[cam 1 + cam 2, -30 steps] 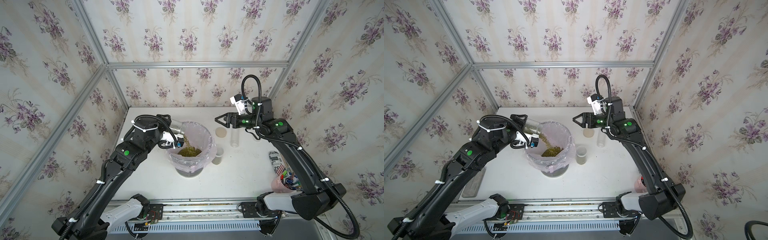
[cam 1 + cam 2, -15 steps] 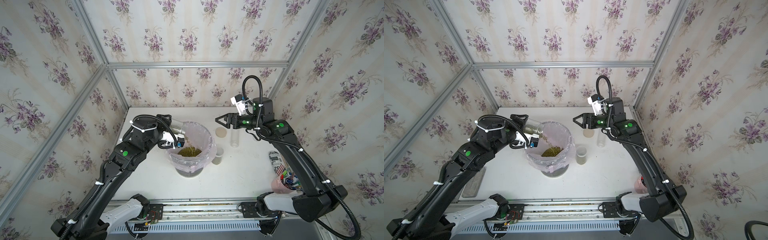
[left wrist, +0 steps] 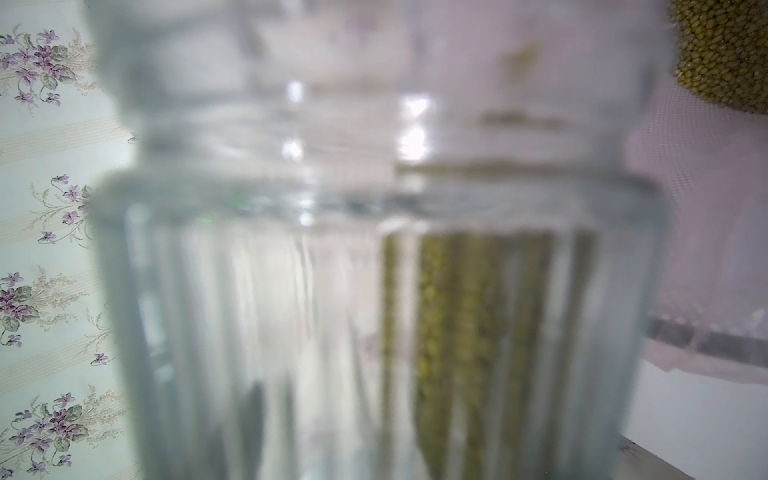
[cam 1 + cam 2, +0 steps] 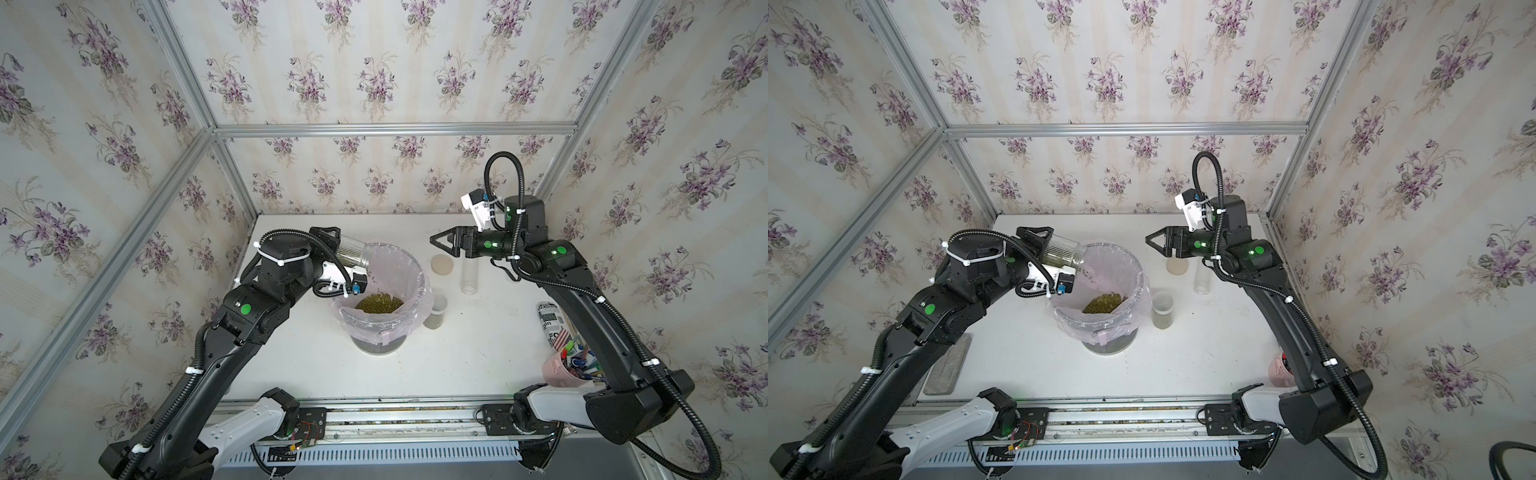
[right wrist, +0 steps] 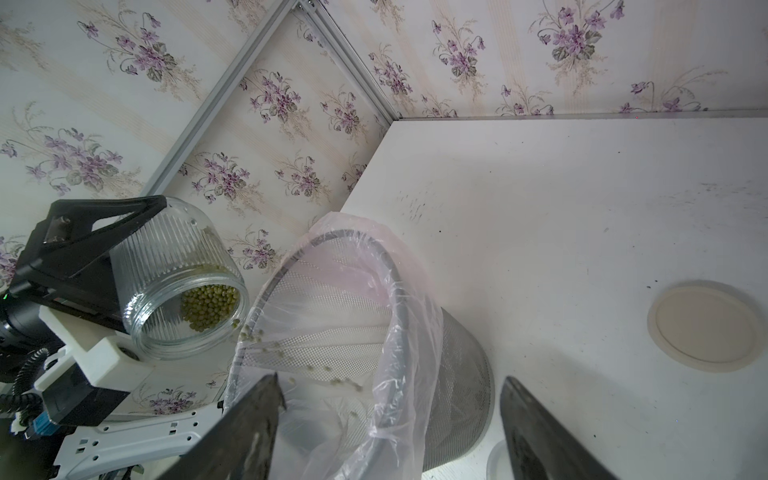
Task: Empty moldy mung beans from jars
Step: Pour the moldy mung beans from the jar into the trash bin.
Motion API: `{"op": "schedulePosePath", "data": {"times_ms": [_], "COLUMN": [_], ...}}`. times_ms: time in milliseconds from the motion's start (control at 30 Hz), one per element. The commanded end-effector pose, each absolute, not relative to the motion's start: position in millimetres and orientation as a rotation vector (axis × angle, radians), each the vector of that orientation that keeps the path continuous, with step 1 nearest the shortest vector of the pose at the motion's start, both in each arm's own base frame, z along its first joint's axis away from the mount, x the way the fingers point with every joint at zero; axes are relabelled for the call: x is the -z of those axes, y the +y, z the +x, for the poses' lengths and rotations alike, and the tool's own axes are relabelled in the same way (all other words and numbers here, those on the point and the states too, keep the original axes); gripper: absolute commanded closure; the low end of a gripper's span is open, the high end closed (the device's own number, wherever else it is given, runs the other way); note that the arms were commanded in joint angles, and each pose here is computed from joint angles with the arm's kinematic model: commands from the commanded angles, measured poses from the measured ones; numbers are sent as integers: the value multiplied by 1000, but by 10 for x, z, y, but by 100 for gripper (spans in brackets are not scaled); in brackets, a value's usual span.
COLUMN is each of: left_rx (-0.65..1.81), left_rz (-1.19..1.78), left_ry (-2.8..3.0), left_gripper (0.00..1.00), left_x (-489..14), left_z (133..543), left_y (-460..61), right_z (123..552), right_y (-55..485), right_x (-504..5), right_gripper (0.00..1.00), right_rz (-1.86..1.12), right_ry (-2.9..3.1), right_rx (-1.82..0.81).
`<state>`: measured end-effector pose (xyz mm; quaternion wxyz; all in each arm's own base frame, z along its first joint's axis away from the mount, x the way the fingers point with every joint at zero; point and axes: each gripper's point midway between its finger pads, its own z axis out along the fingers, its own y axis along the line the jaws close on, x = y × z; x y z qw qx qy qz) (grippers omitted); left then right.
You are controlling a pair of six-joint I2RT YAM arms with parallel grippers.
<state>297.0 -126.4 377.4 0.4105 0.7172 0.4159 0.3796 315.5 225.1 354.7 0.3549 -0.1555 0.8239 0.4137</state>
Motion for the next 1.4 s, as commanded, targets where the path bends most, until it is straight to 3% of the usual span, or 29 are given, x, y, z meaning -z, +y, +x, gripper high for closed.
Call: {"op": "schedulePosePath", "data": {"times_ms": [0, 900, 1367], "left_rx": [-982, -1115, -1029], "left_rz": [1761, 1859, 1800], "left_ry": [975, 959, 939], "left_gripper": [100, 100, 100], "left_x": [-3960, -3851, -3982], "left_z": [3006, 3104, 3028], "left_y": [-1324, -1257, -1351], "right_z": [3154, 3153, 3142], "right_y": [2263, 2273, 2262], "right_x": [-3601, -3595, -3612], "right_gripper": [19, 19, 19], "right_rz": [-408, -407, -409], "right_ry": [2099, 2097, 2094], "right_rx": [-1081, -1092, -1084]}}
